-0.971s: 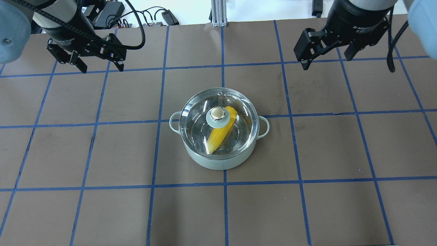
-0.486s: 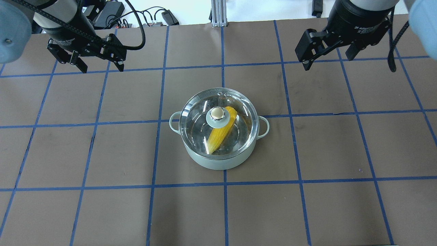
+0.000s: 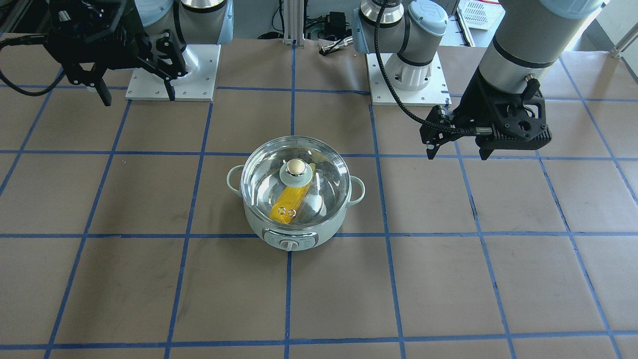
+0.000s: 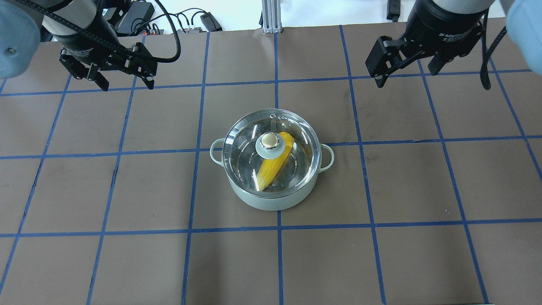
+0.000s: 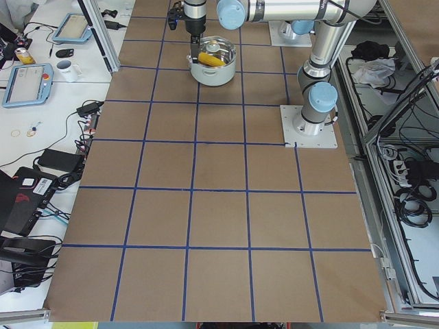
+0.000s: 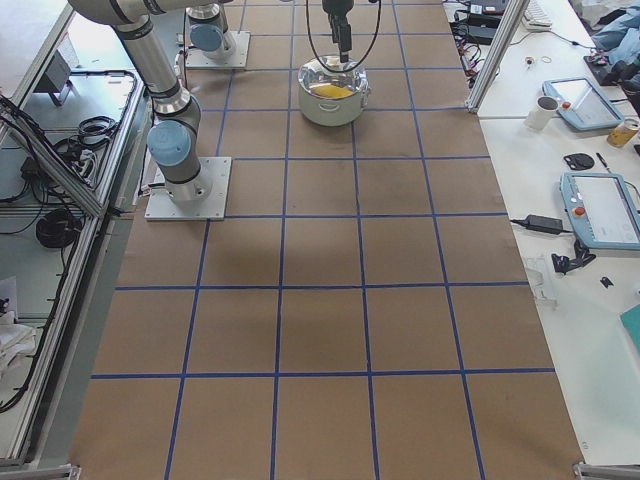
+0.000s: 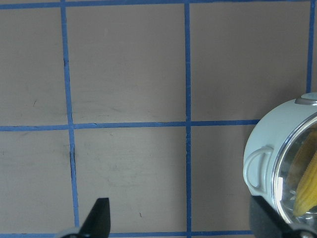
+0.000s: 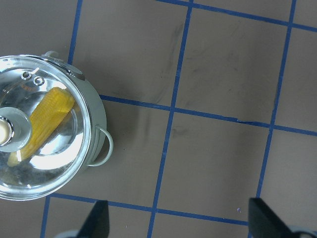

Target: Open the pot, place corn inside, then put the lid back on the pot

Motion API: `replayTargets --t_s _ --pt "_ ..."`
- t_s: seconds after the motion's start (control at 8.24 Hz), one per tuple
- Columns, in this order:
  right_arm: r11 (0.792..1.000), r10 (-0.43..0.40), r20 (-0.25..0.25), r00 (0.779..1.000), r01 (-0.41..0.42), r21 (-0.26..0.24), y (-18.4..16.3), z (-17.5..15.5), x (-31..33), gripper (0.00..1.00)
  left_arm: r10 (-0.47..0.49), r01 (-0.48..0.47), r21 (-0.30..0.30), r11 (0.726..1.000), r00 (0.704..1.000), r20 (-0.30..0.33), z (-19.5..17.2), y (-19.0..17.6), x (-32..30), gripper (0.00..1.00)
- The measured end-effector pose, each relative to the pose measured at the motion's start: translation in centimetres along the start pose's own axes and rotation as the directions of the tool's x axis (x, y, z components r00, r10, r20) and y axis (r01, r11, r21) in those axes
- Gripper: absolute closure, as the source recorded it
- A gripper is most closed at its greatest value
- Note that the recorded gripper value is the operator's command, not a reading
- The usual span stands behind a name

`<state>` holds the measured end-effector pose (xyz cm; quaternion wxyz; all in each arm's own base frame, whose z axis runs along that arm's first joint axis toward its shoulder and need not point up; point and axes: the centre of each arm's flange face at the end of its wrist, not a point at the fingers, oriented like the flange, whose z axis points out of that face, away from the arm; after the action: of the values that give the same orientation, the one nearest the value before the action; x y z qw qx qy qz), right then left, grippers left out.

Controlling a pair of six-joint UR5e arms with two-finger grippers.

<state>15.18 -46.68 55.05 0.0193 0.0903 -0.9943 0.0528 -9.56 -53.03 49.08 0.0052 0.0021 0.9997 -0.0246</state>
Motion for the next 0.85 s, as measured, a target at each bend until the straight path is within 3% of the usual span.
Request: replayTargets --t_s 0.85 --pt "1.0 0.001 -0.001 1.0 -0.001 0.003 0.03 -0.15 0.03 0.0 0.0 0.0 -0.003 1.0 1.0 0.0 0.21 -0.14 -0.03 0.0"
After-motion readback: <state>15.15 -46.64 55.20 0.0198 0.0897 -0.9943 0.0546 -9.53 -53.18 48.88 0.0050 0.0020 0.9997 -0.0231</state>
